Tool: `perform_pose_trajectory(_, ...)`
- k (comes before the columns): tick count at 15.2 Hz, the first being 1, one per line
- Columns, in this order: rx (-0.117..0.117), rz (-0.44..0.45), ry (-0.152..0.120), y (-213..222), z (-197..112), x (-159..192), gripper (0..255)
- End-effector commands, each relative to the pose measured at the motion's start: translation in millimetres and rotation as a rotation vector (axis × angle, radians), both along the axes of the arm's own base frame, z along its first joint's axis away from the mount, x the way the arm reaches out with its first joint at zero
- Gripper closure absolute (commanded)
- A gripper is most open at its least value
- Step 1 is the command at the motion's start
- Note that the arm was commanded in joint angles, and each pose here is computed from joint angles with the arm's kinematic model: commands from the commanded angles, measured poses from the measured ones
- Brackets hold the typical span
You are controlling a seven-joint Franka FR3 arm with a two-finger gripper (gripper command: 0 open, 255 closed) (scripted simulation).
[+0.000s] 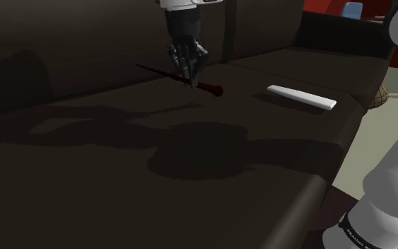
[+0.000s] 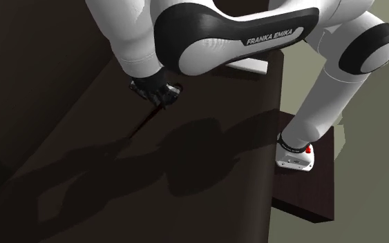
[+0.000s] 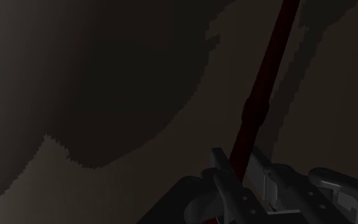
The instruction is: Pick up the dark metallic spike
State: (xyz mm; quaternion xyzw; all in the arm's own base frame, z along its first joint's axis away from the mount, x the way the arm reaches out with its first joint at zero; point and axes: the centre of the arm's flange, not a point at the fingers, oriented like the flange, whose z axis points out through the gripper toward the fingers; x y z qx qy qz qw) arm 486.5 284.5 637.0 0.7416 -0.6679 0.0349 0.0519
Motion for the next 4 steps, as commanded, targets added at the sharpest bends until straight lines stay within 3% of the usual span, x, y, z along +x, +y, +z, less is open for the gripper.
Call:
perform_pose_trajectory(1,0.0,0.0,0.0,-0.5,11.4,0.2,255)
perform_pose_trajectory(4,0.0,0.0,0.0,-0.5,17.5,0.2,255)
